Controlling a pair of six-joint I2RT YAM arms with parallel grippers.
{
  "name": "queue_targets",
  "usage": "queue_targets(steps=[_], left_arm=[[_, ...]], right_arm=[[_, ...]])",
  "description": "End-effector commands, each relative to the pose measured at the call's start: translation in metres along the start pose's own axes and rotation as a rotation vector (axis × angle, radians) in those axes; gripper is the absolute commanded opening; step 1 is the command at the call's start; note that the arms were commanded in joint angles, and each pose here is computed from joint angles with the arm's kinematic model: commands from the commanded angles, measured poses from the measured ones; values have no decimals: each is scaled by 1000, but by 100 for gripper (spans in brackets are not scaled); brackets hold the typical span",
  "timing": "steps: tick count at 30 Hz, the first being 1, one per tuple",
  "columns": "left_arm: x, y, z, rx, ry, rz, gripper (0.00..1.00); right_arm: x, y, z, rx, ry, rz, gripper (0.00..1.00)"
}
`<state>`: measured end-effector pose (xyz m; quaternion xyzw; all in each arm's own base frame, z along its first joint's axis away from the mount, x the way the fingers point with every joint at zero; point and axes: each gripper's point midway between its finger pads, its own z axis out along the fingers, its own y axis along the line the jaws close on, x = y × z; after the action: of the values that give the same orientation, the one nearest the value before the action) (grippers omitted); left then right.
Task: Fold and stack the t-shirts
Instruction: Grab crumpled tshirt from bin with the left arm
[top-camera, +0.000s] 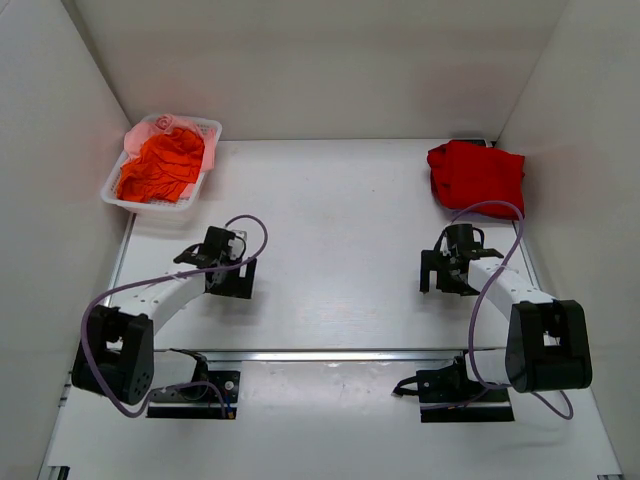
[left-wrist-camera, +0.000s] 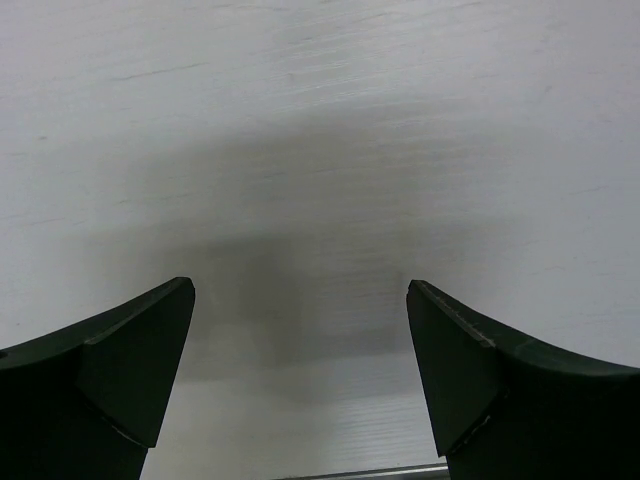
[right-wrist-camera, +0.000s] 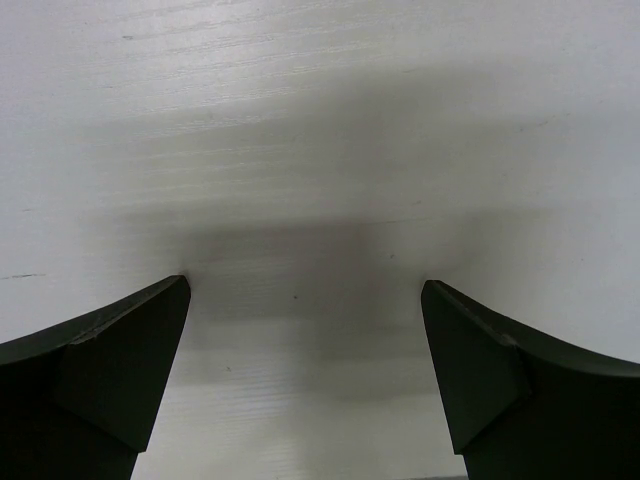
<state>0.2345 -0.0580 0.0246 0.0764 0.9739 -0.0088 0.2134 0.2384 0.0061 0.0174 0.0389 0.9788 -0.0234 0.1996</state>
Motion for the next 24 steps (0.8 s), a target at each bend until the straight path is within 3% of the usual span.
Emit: queue_targets(steps=[1,7,10,14,16,20,24], left_arm=[[-11,-11,-8,38,-74,31,99],[-27,-9,-30,28,-231,2,99],[-21,-18,-27,75,-205,39,99],[-33,4,-35,28,-210,-56,99],[-51,26,-43,8,-181,-149,99],[-86,34,-30,-36,-66,-170,99],[-146,32,-27,90,-157,-320,99]], right_arm=[[-2,1,2,0,-4,-13,99],[4,5,6,-15,36,-21,99],[2,6,6,-16,29,-25,99],[1,4,4,-15,17,-14,99],[2,4,4,-14,14,-25,99],[2,10,4,-27,21,-38,100],[3,14,4,-63,22,-8,99]])
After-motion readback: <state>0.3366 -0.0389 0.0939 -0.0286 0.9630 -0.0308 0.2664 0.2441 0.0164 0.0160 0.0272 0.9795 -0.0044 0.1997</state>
